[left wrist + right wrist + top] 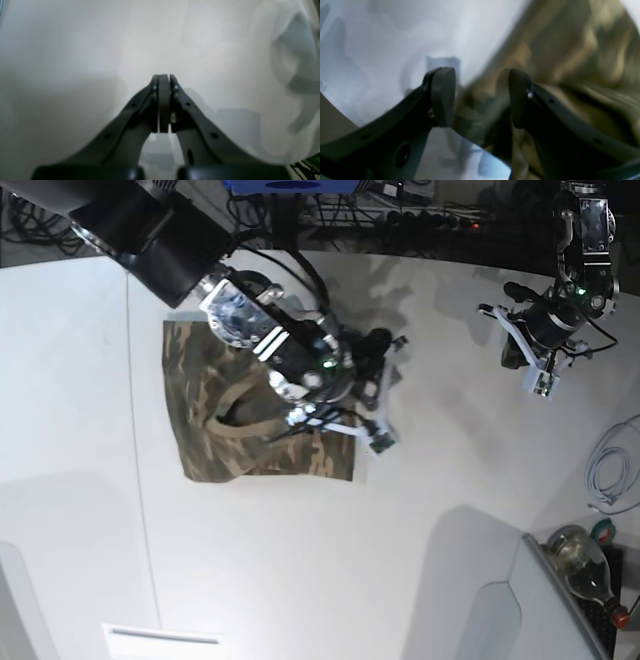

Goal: Layout the t-shirt on the table in an organized manner, then fold the t-shirt properly
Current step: 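Press the folded stack flat with the right gripper, left gripper raised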

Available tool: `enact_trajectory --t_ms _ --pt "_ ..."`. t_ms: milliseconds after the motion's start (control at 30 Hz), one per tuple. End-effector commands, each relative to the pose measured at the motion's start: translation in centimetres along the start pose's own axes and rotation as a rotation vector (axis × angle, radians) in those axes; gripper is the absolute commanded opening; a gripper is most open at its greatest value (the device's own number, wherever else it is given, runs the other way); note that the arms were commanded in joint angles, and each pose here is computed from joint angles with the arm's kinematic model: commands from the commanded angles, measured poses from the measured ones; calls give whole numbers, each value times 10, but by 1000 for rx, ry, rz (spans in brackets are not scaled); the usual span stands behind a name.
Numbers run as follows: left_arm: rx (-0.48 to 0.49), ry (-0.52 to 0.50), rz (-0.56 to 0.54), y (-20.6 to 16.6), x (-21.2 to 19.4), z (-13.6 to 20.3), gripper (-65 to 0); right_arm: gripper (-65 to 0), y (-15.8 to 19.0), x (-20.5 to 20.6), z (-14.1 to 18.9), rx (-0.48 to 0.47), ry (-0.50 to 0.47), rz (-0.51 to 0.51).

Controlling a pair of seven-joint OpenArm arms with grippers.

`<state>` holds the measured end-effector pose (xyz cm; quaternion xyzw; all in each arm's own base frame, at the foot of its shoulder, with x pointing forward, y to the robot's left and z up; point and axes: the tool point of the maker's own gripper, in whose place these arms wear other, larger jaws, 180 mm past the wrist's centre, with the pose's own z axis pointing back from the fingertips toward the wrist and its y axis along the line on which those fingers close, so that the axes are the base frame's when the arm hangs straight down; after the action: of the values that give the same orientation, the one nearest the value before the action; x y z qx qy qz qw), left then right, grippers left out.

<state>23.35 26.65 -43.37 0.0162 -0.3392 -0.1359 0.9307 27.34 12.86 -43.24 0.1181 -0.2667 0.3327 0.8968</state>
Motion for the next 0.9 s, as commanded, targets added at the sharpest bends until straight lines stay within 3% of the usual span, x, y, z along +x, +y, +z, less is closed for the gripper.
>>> enact_trajectory --t_ms 0,133,200,333,433,500,600,767,867 --pt "16 -40 -10 9 13 3 -650 -327 5 30 9 -4 -80 43" --pt "19 -42 -14 11 15 4 -650 -329 14 53 34 -22 -158 99" --pt "20 -38 -13 12 13 3 -650 -330 -3 55 53 -69 -189 86" --pt "21 -4 8 15 0 -1 -650 -330 -55 57 111 -211 -327 -60" --pt "23 16 24 18 -8 -6 -650 -347 -96 34 134 -327 -332 -184" --pt "23 20 27 18 -9 -6 -650 -438 -115 14 134 -370 -294 -235" --pt "21 15 29 17 -7 -7 -650 -650 -128 -16 121 -399 -208 -240" --pt "25 -5 33 19 2 -10 -650 -642 -141 -30 93 -412 -118 -226" --pt "25 -5 34 18 2 -10 -650 -644 -148 -18 76 -419 -141 -212"
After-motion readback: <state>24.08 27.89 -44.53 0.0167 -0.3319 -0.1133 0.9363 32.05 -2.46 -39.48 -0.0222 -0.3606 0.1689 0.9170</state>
